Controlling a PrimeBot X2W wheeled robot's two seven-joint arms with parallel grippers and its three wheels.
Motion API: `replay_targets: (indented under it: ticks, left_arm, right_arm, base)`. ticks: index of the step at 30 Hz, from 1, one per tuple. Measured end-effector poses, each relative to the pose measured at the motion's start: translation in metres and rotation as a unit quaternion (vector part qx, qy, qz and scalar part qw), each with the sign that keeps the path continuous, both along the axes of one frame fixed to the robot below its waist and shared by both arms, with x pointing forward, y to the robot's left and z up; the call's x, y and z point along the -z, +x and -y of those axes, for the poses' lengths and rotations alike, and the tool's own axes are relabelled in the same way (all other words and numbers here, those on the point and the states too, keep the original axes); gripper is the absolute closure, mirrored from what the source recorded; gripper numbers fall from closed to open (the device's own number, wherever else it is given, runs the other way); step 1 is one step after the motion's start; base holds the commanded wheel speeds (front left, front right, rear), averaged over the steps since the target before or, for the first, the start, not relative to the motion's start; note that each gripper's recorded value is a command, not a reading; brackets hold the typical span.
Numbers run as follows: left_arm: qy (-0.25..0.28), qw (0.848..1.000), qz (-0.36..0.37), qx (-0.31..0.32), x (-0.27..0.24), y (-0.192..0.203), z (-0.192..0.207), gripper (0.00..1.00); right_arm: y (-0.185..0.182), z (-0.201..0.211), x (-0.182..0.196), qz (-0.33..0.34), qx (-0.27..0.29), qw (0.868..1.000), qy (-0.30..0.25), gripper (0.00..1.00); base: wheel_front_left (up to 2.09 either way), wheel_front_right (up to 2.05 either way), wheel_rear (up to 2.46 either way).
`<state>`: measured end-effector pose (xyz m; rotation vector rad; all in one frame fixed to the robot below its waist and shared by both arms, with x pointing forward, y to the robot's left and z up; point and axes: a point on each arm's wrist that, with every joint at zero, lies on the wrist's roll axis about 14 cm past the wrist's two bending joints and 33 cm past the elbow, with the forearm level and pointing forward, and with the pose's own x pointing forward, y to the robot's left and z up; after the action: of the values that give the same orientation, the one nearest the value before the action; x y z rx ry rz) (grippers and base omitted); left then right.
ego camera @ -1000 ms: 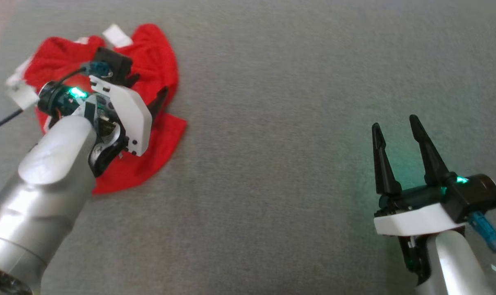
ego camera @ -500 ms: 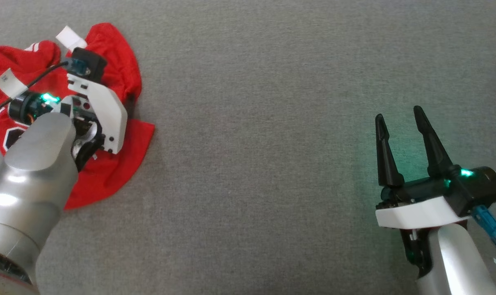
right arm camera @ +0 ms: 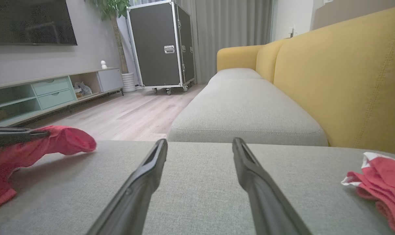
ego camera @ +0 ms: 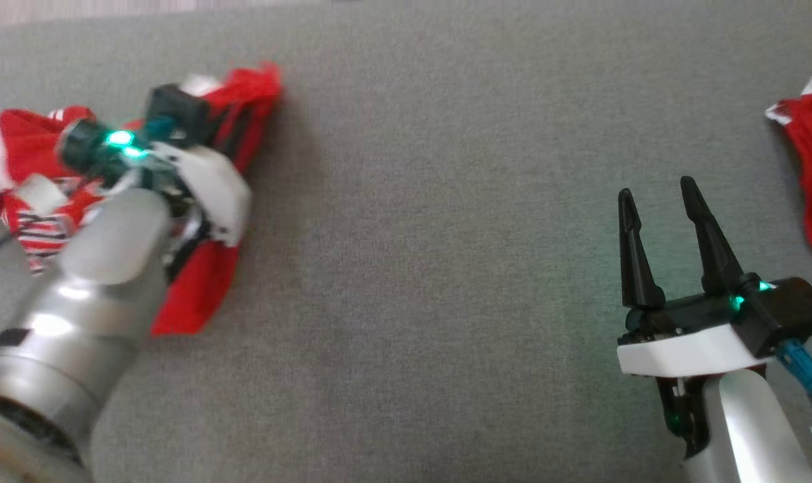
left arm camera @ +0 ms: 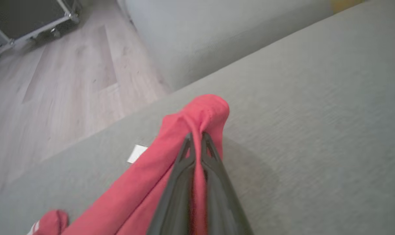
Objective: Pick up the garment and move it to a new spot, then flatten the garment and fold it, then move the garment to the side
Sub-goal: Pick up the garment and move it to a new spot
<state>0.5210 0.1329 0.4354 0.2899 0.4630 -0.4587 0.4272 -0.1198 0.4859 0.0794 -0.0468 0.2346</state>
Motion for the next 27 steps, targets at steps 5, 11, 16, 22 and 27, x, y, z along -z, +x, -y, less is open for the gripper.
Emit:
replay_targets:
  ticks: [5, 11, 16, 22, 27]
  left_arm:
    - [-0.049, 0.993, 0.071, 0.078, -0.043, -0.003, 0.065, 1.0]
    - [-0.106, 0.975, 0.13, 0.148, -0.098, -0.003, 0.131, 1.0]
    - [-0.136, 0.959, 0.168, 0.186, -0.129, -0.002, 0.17, 1.0]
    - [-0.166, 0.942, 0.191, 0.219, -0.147, -0.001, 0.216, 1.0]
    - [-0.197, 0.928, 0.215, 0.231, -0.164, 0.001, 0.246, 1.0]
  right_arm:
    - [-0.007, 0.005, -0.014, 0.015, 0.008, 1.0, 0.004, 0.0]
    - [-0.017, 0.011, -0.021, 0.019, 0.016, 1.0, 0.017, 0.0]
    - [-0.026, 0.021, -0.022, 0.016, 0.032, 0.999, 0.031, 0.0]
    - [-0.033, 0.037, -0.018, 0.008, 0.056, 0.998, 0.035, 0.0]
    - [-0.035, 0.048, -0.016, 0.004, 0.073, 0.997, 0.035, 0.0]
  base:
    - [0.0, 0.0, 0.0]
    - [0.0, 0.0, 0.0]
    - [0.0, 0.0, 0.0]
    - [0.0, 0.0, 0.0]
    - [0.0, 0.0, 0.0]
